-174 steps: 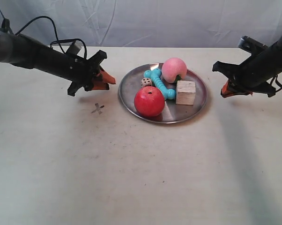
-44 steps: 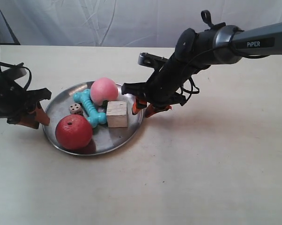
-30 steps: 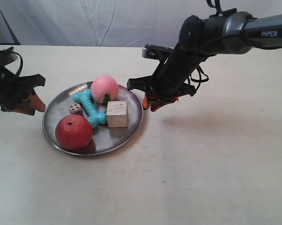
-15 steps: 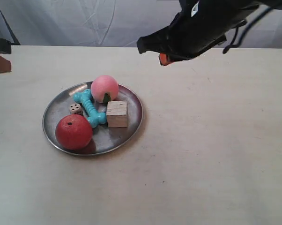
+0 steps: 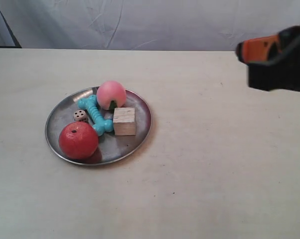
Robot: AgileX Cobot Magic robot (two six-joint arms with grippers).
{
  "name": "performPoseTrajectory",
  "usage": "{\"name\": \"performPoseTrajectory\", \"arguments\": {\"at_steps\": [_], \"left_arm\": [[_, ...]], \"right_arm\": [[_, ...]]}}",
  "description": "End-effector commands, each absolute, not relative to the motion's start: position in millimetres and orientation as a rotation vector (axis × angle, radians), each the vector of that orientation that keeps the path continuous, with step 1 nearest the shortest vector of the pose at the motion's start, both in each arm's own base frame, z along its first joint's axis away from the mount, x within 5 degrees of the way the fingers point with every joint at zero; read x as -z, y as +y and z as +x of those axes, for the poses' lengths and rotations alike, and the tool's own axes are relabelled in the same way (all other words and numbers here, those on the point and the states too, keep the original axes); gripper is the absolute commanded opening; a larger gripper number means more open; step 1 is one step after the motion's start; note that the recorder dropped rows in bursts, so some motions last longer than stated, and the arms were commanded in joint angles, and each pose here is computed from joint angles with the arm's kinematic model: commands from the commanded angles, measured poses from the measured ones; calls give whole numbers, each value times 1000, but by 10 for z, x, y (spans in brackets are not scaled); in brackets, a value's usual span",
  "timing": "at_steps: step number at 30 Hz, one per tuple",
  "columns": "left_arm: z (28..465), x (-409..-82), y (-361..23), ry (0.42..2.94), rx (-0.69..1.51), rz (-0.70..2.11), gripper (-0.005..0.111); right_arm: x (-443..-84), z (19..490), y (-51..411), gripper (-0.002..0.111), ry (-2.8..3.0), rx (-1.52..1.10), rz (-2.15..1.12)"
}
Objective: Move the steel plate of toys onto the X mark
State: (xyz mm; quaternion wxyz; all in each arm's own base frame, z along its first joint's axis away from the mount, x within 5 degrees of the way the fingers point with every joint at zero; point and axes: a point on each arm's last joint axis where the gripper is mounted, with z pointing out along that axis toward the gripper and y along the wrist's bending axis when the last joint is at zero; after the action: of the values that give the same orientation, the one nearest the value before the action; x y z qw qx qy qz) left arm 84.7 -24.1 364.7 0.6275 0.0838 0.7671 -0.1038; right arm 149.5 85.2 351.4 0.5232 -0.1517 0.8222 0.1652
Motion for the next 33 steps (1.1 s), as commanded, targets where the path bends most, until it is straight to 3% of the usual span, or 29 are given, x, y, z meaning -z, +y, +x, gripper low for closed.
{"name": "performPoseTrajectory", "arguments": {"at_steps": [1,9,23,28,33], "left_arm": [[513,-3581,-132,1690,166,68,0],[237,-3416,-16,1669,124,-71,0],[226,-3432,-32,1647,160,-74,0],[228,-3472,-23,1604,145,-70,0],[302,-3444,31,1515,-4,-5,0]], "right_arm": [[-3564,1073,544,-1,1865,-354,-339],[-3398,819,200,-1,1868,-278,-93],[-3305,780,191,-1,1960,-317,-32],[-3309,569,-25,-1,1817,-263,162],[-2650,397,-138,-1,1636,-113,337]]}}
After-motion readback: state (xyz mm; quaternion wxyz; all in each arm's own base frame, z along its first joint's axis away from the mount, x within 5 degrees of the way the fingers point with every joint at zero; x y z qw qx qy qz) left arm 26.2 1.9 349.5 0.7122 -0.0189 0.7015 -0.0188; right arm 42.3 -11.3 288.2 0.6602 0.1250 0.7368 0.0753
